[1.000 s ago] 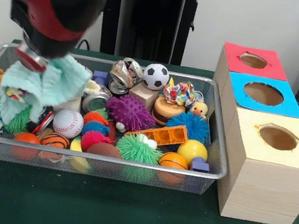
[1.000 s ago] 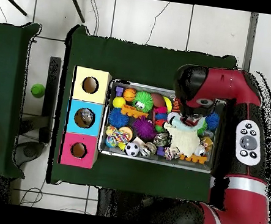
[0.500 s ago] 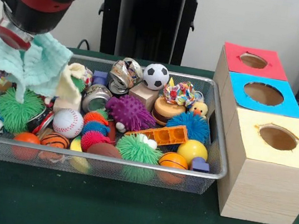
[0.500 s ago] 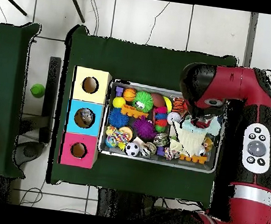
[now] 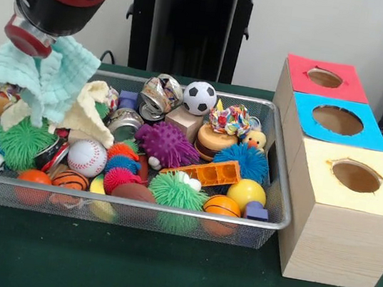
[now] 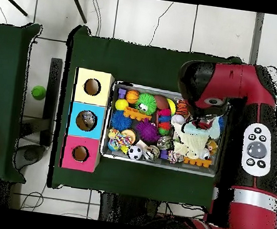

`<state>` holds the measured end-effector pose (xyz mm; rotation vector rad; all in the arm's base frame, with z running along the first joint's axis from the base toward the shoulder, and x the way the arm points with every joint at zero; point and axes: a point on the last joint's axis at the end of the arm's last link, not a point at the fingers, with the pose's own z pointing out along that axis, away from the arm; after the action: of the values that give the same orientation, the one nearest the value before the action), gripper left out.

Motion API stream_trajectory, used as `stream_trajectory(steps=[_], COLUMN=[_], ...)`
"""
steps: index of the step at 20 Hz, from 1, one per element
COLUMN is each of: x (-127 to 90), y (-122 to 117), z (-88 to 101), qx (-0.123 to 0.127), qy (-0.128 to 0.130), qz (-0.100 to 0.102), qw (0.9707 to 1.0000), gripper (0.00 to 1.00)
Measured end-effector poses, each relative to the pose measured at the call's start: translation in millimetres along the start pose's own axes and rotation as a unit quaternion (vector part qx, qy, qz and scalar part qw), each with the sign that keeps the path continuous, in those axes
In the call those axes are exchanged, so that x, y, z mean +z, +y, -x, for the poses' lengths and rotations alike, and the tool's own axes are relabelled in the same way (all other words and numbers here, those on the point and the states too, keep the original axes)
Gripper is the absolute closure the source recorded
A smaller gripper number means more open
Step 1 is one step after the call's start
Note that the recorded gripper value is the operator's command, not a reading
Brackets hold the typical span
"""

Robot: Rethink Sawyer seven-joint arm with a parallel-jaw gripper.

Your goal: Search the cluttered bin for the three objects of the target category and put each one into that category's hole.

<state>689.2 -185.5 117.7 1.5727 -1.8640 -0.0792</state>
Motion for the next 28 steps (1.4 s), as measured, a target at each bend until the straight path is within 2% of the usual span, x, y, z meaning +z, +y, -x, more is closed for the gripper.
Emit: stream_trajectory(steps=[28], x=[-5.5], y=[3.7], z=[-3.7], qx=[0.003], qy=[0.003], qz=[0.003], qw=[1.0000], gripper=[1.00])
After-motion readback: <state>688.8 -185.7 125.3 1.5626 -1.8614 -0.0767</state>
